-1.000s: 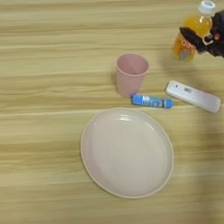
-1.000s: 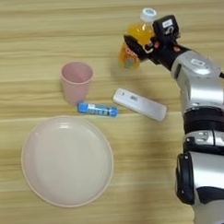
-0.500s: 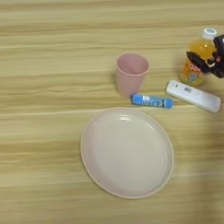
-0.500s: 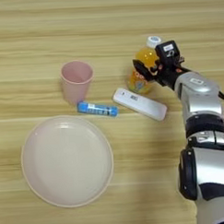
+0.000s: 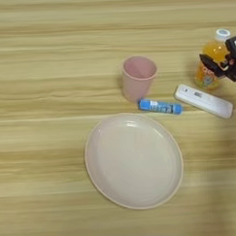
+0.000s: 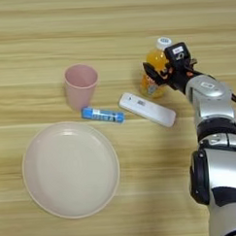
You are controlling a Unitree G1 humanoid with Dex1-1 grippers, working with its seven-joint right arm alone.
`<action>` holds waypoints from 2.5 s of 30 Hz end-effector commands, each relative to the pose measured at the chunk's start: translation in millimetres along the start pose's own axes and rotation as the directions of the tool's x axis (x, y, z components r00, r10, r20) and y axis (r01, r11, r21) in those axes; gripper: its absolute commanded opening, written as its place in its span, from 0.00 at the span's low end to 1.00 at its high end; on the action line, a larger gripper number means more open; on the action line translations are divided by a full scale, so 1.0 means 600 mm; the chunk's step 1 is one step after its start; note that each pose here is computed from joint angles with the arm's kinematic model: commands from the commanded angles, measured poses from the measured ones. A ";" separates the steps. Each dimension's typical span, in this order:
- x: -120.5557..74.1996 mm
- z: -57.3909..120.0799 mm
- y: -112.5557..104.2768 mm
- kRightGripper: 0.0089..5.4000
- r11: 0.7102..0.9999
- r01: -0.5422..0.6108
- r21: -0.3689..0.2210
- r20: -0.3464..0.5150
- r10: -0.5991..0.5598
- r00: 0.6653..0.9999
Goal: Move the objects on the table
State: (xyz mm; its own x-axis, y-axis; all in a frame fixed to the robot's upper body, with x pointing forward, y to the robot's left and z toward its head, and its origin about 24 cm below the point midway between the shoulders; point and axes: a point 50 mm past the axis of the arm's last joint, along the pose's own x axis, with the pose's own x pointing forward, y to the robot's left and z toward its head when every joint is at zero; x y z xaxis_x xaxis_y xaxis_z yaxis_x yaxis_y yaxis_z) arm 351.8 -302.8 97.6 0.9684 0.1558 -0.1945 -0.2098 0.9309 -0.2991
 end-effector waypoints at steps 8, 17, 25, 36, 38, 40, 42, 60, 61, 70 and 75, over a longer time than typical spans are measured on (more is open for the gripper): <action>-0.001 0.141 -0.062 0.83 0.986 0.130 -0.105 0.256 -0.099 0.962; -0.002 0.149 -0.067 1.00 0.985 0.150 -0.089 0.279 -0.120 0.953; -0.004 0.165 -0.069 1.00 0.984 0.162 -0.078 0.334 -0.128 0.934; -0.015 0.221 -0.043 1.00 0.997 0.055 -0.054 0.525 -0.019 0.851; -0.020 0.233 -0.032 1.00 0.998 0.020 -0.062 0.561 0.019 0.828; -0.025 0.240 -0.023 1.00 0.998 -0.006 -0.068 0.581 0.045 0.813; -0.031 0.248 -0.013 1.00 0.997 -0.036 -0.075 0.601 0.073 0.796; -0.100 0.260 0.129 1.00 0.861 -0.377 -0.342 0.625 0.508 0.593; -0.102 0.257 0.134 1.00 0.848 -0.395 -0.354 0.618 0.529 0.582; -0.111 0.219 0.185 1.00 0.705 -0.563 -0.431 0.510 0.705 0.493; -0.109 0.196 0.202 1.00 0.633 -0.632 -0.447 0.437 0.771 0.463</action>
State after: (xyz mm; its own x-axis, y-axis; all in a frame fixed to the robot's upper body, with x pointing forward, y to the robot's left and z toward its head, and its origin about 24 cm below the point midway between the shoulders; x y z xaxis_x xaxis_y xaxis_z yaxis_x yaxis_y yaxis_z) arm 278.4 -162.5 165.3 0.3645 0.9276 0.0822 -0.8384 0.3653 -0.4046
